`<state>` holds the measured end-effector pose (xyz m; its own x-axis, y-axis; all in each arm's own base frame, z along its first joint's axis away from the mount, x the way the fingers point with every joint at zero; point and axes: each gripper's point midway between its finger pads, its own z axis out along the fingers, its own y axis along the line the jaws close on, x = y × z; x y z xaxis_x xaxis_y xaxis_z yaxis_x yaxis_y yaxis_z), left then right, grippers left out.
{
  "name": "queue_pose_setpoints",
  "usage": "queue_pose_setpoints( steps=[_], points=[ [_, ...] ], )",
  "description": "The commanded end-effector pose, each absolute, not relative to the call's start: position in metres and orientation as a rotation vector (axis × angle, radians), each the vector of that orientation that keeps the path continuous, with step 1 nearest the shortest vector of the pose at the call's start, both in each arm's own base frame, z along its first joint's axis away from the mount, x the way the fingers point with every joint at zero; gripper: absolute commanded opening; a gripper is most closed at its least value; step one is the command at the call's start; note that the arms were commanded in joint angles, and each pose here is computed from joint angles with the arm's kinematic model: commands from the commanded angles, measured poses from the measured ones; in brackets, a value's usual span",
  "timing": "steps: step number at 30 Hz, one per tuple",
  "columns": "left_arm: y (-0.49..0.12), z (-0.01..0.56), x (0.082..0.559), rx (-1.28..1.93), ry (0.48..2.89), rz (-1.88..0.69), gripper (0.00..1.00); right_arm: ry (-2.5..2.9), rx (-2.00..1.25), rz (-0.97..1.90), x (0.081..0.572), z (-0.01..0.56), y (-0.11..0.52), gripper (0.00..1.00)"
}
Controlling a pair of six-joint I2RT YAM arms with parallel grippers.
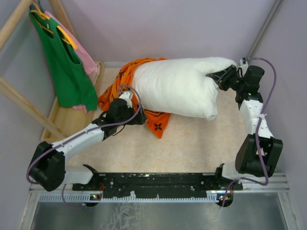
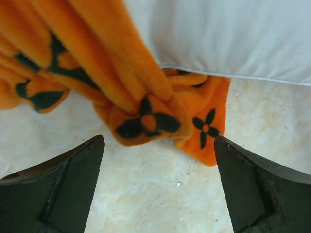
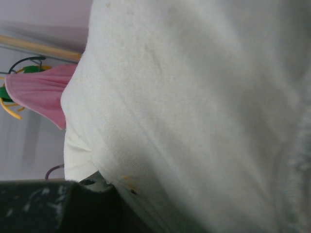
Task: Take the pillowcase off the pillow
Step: Remove the pillow from the pillowcase.
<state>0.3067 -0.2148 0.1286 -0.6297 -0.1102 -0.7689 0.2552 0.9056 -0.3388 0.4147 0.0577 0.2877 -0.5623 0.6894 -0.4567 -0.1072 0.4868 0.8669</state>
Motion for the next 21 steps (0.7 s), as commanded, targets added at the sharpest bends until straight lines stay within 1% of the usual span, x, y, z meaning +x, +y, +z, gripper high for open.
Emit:
queue_pose_setpoints(
  steps=[1,5,7,8,10,11,12,13,15,18,19,21],
  points=[
    [-0.247,0.151,0.326,0.134,2.066,-0.687,1.0,1.754,0.337,1.102,0.422,0.339,0.061,0.0],
    [-0.243,0.125,0.346,0.118,2.11,-0.567,1.0,1.769,0.326,1.088,0.417,0.34,0.062,0.0],
    [-0.227,0.104,0.357,0.057,2.157,-0.43,0.92,1.766,0.294,1.107,0.411,0.347,0.066,0.0],
    [-0.215,0.091,0.361,0.029,2.18,-0.342,0.84,1.763,0.276,1.13,0.407,0.351,0.069,0.0],
    [-0.183,0.066,0.369,-0.08,2.214,-0.128,0.51,1.754,0.25,1.187,0.399,0.36,0.073,0.0],
    [-0.164,0.054,0.37,-0.134,2.236,-0.017,0.44,1.752,0.242,1.219,0.395,0.365,0.074,0.0],
    [-0.147,0.045,0.37,-0.18,2.254,0.068,0.4,1.748,0.234,1.248,0.391,0.37,0.074,0.0],
    [-0.13,0.036,0.367,-0.223,2.272,0.147,0.39,1.736,0.237,1.269,0.388,0.376,0.069,0.0],
    [-0.105,0.025,0.363,-0.301,2.285,0.2,0.38,1.69,0.281,1.302,0.384,0.388,0.052,0.0],
    [-0.072,0.014,0.354,-0.426,2.306,0.184,0.32,1.543,0.453,1.316,0.378,0.407,-0.006,0.0],
    [-0.065,0.015,0.351,-0.468,2.3,0.157,0.29,1.494,0.503,1.325,0.375,0.411,-0.02,0.0],
    [-0.054,0.024,0.347,-0.515,2.257,0.143,0.26,1.452,0.564,1.305,0.374,0.411,-0.034,0.0]
  ],
)
